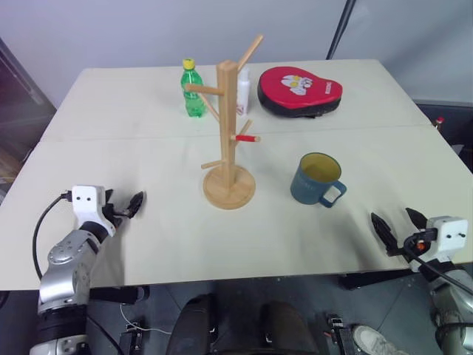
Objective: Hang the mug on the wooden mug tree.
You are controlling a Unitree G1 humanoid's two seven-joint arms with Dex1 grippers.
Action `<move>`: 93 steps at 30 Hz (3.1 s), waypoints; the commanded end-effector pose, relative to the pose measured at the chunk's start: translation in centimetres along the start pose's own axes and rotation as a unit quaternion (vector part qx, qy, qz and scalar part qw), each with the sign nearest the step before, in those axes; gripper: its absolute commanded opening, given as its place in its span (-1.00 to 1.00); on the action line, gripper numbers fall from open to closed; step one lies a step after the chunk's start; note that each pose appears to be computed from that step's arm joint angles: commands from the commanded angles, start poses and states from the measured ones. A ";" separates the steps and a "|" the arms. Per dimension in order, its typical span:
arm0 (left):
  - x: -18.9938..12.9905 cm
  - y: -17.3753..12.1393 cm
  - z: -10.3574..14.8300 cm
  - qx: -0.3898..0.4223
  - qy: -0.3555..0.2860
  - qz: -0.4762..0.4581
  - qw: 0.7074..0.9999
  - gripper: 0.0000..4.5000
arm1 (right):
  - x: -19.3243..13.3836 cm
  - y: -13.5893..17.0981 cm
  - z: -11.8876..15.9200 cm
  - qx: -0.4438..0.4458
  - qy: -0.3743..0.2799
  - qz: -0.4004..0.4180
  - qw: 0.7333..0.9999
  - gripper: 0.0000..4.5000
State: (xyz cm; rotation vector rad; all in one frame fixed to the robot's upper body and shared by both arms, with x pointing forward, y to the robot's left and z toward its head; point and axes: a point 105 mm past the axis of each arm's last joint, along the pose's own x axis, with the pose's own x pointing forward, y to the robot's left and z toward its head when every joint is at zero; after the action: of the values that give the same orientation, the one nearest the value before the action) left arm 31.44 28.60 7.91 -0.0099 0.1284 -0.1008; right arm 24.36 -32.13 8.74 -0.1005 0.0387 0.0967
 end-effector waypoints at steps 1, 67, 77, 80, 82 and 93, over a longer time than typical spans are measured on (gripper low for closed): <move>-0.3 0.3 1.3 0.007 -0.023 0.004 1.000 1.00 | -0.1 -0.6 1.1 -0.018 -0.017 -0.007 1.000 0.99; -6.3 -20.5 5.6 0.126 -0.113 -0.524 0.835 1.00 | 5.7 8.3 1.3 0.009 -0.063 -0.064 0.996 0.37; -6.1 -20.4 5.8 0.128 -0.117 -0.515 0.839 1.00 | 5.8 9.4 2.3 0.008 -0.076 -0.029 0.997 -0.99; -5.8 -19.8 5.8 0.124 -0.116 -0.502 0.848 1.00 | 5.4 10.5 3.6 -0.045 -0.089 0.023 0.995 -0.99; -5.4 -19.1 5.9 0.118 -0.116 -0.486 0.858 1.00 | 4.8 12.2 4.9 -0.119 -0.103 0.094 0.983 -0.99; -3.9 -15.7 6.4 0.120 -0.120 -0.439 0.882 1.00 | 5.8 17.8 15.7 -0.305 -0.205 0.285 0.885 -0.99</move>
State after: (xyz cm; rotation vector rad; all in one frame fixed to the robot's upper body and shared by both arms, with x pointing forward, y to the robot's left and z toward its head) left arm 26.74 12.83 13.78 0.1536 -0.0910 -1.0407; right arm 29.06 -12.93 21.25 -0.6975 -0.3781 0.6979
